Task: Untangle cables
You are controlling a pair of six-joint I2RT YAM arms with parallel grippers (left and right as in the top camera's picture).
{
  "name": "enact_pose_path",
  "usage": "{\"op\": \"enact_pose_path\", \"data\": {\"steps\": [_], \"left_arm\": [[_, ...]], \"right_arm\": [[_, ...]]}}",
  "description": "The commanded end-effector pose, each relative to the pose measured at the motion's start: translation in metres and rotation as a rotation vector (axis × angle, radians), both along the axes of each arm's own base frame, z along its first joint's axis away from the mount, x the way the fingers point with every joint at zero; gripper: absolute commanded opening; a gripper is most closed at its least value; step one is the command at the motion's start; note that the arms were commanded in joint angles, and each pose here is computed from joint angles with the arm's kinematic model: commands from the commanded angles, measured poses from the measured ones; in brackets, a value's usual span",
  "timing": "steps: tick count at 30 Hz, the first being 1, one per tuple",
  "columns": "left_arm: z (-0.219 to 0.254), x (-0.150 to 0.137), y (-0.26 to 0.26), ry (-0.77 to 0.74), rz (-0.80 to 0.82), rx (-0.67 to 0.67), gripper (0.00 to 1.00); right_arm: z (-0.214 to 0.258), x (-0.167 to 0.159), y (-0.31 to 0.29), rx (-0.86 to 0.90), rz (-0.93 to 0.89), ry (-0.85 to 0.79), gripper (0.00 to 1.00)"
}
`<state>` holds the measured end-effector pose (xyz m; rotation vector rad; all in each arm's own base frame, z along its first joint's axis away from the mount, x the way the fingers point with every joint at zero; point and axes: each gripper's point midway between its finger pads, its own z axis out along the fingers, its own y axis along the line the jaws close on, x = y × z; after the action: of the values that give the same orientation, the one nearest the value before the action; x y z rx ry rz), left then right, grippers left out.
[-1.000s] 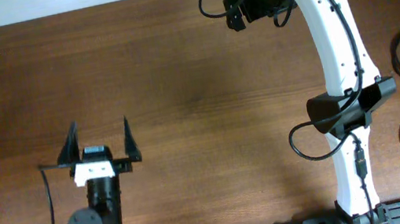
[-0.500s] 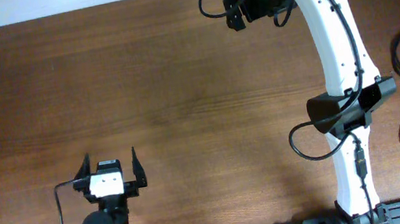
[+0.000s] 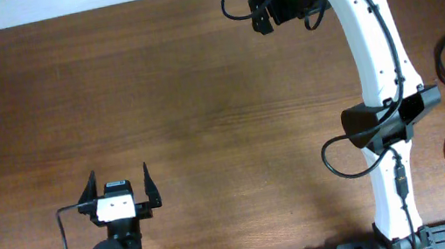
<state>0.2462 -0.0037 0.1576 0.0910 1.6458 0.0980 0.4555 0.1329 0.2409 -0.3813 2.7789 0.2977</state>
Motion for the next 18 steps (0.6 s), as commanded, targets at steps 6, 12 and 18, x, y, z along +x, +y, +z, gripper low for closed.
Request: {"op": "enact_pose_path", "data": {"steps": [6, 12, 18], "left_arm": [[0.0, 0.0, 0.001, -0.001, 0.0, 0.015, 0.99], [0.0, 0.0, 0.001, -0.001, 0.0, 0.015, 0.99], [0.0, 0.0, 0.001, -0.001, -0.001, 0.015, 0.99]], "right_arm": [[0.012, -0.003, 0.001, 0.012, 0.001, -0.026, 0.99], [0.012, -0.003, 0.001, 0.012, 0.001, -0.026, 0.99], [0.022, -0.001, -0.004, -0.01, -0.008, -0.068, 0.99]]}}
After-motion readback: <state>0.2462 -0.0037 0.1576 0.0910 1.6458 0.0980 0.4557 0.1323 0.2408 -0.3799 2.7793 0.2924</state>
